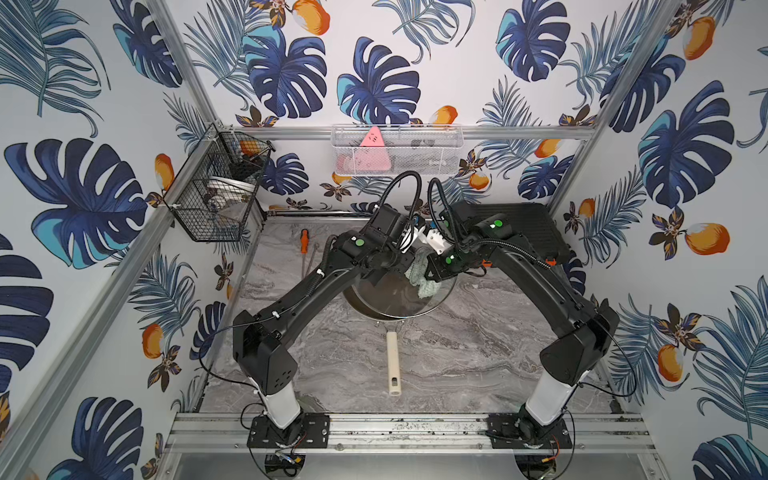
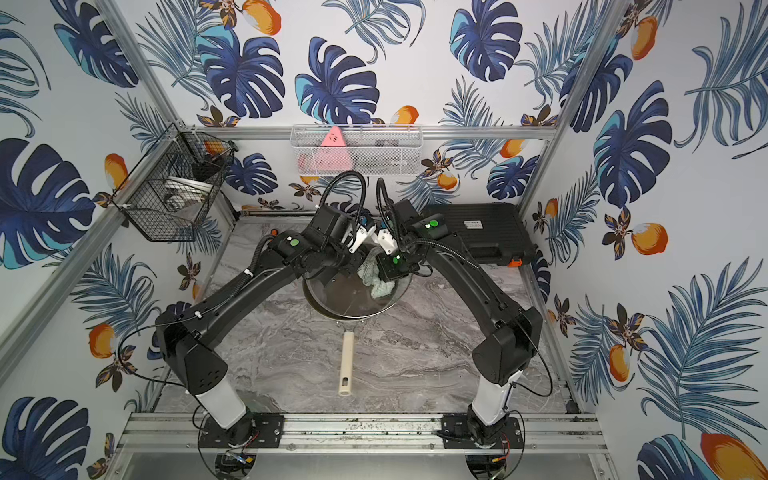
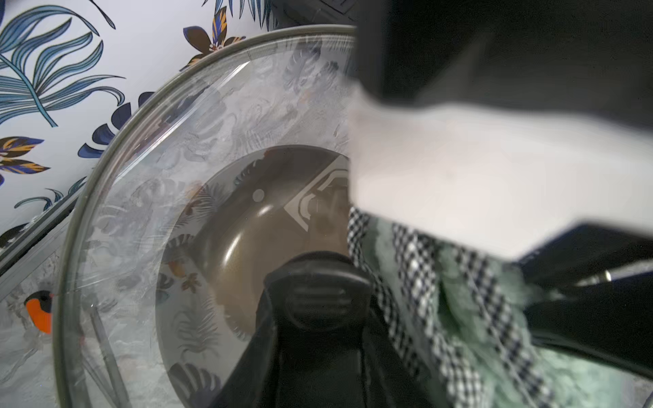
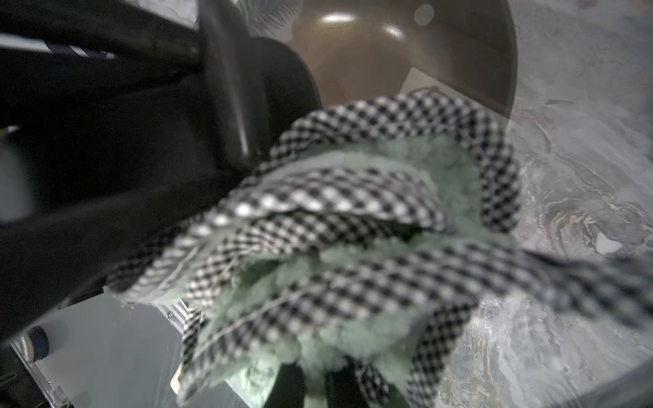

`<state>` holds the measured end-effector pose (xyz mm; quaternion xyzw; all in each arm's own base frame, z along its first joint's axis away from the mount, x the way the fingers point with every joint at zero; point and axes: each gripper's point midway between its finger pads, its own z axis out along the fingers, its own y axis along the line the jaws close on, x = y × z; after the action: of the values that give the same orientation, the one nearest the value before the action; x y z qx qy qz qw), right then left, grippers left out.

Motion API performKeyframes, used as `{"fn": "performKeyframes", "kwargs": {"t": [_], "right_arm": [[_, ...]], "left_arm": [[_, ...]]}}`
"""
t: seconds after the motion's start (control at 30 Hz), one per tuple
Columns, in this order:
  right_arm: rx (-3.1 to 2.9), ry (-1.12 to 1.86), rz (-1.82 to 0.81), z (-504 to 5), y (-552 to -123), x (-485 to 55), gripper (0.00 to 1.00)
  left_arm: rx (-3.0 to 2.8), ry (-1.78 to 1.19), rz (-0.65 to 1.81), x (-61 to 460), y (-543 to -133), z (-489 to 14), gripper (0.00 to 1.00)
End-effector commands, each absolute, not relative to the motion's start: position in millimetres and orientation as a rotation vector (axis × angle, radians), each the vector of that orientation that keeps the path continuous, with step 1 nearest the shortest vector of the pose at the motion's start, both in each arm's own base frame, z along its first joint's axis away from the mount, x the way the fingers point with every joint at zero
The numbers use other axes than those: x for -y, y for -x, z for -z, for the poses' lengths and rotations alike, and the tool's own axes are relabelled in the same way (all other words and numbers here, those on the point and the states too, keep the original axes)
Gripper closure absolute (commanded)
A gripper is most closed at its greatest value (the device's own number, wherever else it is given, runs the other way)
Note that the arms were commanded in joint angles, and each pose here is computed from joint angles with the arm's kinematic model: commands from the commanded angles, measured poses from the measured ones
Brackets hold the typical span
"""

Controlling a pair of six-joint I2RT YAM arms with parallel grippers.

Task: Wipe the pot lid with a cloth
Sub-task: Wipe the pot lid.

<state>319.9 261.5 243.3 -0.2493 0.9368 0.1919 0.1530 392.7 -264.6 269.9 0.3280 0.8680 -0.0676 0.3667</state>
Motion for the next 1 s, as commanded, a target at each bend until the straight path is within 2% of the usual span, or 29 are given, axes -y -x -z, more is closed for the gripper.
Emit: {"fn": "performKeyframes", "kwargs": {"t": [0.0, 0.3, 0.97], "right_arm": [[-2.67, 0.748, -0.555, -239.9, -316.6, -273.5, 1.0], [-2.668, 0.755, -0.516, -236.2, -305.2, -284.0, 1.0], [-2.602, 0.638, -0.393, -256.9, -305.1, -255.8, 1.0]], "left_arm": [[-2.123, -0.766, 0.213, 277.4, -408.5, -299.1, 1.0], [-2.142, -0.729, 0.193, 277.3, -415.7, -296.6, 1.0], [-2.122, -0.628, 0.205, 270.5, -417.0, -300.5, 1.0]]}}
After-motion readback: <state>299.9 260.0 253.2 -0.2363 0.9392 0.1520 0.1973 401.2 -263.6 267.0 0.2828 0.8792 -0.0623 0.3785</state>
